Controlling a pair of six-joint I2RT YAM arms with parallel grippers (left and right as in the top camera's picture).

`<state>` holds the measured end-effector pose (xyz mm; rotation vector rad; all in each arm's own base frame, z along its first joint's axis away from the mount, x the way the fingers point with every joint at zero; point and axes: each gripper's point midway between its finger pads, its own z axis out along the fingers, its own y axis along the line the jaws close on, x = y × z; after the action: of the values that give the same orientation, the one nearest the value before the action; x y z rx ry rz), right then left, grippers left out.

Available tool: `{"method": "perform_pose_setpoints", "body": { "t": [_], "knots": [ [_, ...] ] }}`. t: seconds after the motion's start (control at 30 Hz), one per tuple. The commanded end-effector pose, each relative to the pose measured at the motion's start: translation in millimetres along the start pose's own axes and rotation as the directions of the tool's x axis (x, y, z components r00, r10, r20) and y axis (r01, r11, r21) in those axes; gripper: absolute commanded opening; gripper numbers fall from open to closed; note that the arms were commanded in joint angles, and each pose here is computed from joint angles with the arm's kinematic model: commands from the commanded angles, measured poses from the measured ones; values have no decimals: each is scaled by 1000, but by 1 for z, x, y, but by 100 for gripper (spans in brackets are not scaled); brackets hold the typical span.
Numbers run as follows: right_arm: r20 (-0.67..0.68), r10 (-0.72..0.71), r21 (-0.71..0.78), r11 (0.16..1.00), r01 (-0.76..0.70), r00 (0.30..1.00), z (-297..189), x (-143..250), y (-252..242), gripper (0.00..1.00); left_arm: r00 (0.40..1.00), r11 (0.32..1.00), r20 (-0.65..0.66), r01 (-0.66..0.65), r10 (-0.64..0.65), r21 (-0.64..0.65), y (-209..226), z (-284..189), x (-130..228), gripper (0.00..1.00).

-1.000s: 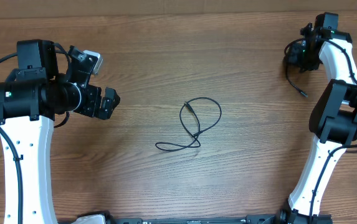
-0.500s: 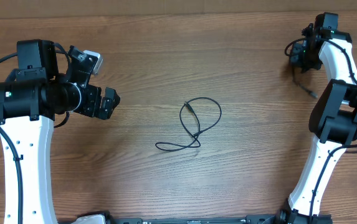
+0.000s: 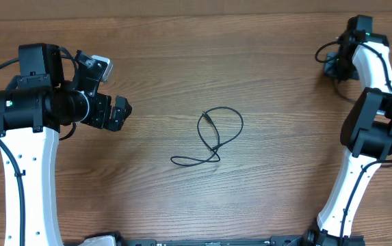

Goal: Untangle cables
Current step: 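Move the right gripper back left toward the small looped black cable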

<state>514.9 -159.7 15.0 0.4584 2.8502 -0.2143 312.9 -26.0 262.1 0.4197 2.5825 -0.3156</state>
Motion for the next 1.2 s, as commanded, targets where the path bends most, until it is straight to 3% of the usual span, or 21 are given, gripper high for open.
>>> {"method": "perform_pose_setpoints", "body": {
  "t": [0.0,0.57,0.87,0.9,0.93,0.97,1.0,1.03,1.17],
  "knots": [
    [68,47,157,986,-57,997,-23,-19,-46,4,1000,1000,12,-10,10,9,-1,-3,-2,99],
    [39,315,246,917,-315,948,-32,9,-142,4,1000,1000,12,-10,10,9,-1,-3,-2,99],
    [2,366,211,910,-358,931,-29,21,-159,5,1000,1000,12,-10,10,9,-1,-3,-2,100],
    [-2,366,212,910,-357,931,-29,22,-159,13,1000,1000,12,-10,10,9,-1,-3,-2,100],
    [-7,365,206,912,-355,931,-29,23,-157,29,1000,1000,12,-10,10,9,-1,-3,-2,100],
    [-13,365,194,914,-356,931,-29,23,-155,53,1000,1000,12,-10,10,9,-1,-3,-2,100],
    [-20,364,181,917,-355,931,-28,24,-152,92,1000,1000,12,-10,10,9,-1,-3,-2,100],
    [-30,362,164,921,-352,932,-28,25,-149,100,1000,1000,12,-10,10,9,-1,-3,-2,100],
    [-60,362,77,931,-358,930,-27,25,-133,100,1000,1000,12,-10,10,9,-1,-3,-2,99]
  ]
}}
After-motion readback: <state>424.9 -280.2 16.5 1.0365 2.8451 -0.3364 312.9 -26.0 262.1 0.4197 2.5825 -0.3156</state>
